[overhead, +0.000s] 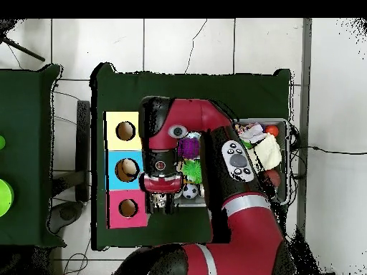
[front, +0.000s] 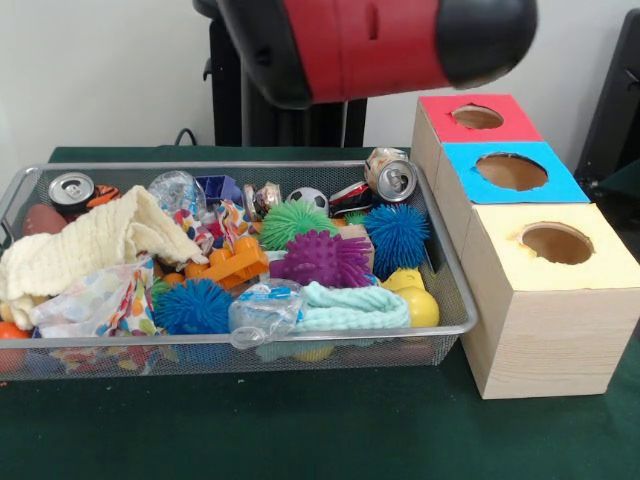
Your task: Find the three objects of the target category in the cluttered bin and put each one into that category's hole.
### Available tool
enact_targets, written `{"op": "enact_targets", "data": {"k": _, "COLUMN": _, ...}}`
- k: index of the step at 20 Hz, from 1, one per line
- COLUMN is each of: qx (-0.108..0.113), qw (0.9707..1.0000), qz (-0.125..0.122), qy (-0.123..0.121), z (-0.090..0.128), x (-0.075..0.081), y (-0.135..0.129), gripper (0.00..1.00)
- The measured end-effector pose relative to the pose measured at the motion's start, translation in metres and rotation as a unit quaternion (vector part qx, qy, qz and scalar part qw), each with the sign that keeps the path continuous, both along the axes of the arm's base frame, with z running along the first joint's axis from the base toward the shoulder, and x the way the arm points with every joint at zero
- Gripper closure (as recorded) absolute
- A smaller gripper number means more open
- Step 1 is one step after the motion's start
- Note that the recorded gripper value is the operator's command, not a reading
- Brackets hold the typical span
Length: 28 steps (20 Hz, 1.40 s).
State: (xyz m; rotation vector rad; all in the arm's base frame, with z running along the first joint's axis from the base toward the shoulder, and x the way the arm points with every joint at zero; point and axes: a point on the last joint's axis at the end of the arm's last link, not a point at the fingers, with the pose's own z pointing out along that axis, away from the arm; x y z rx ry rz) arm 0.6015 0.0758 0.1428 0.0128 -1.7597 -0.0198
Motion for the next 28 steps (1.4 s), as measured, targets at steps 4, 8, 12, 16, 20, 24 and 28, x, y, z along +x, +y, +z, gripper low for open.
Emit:
{"op": "enact_targets", "data": {"k": 4, "qx": 0.003, "qw": 0.9999, "qz": -0.015, "qy": -0.008, "z": -0.014, "x": -0.005, "y": -0.015, "gripper": 0.0}}
{"op": "enact_targets", "data": {"k": 8, "qx": 0.007, "qw": 0.9997, "qz": -0.022, "qy": -0.011, "z": -0.027, "x": -0.016, "y": -0.022, "gripper": 0.0}}
{"op": "enact_targets", "data": {"k": 12, "qx": 0.011, "qw": 0.9995, "qz": -0.025, "qy": -0.012, "z": -0.037, "x": -0.031, "y": -0.023, "gripper": 0.0}}
{"op": "enact_targets", "data": {"k": 16, "qx": 0.017, "qw": 0.9995, "qz": -0.023, "qy": -0.01, "z": -0.044, "x": -0.049, "y": -0.018, "gripper": 0.0}}
{"op": "enact_targets", "data": {"k": 20, "qx": 0.024, "qw": 0.9994, "qz": -0.023, "qy": -0.003, "z": -0.045, "x": -0.064, "y": -0.012, "gripper": 0.0}}
{"op": "enact_targets", "data": {"k": 24, "qx": 0.029, "qw": 0.9993, "qz": -0.023, "qy": 0.002, "z": -0.045, "x": -0.076, "y": -0.007, "gripper": 0.0}}
{"op": "enact_targets", "data": {"k": 28, "qx": 0.029, "qw": 0.9994, "qz": -0.019, "qy": 0.008, "z": -0.042, "x": -0.084, "y": -0.005, "gripper": 0.0}}
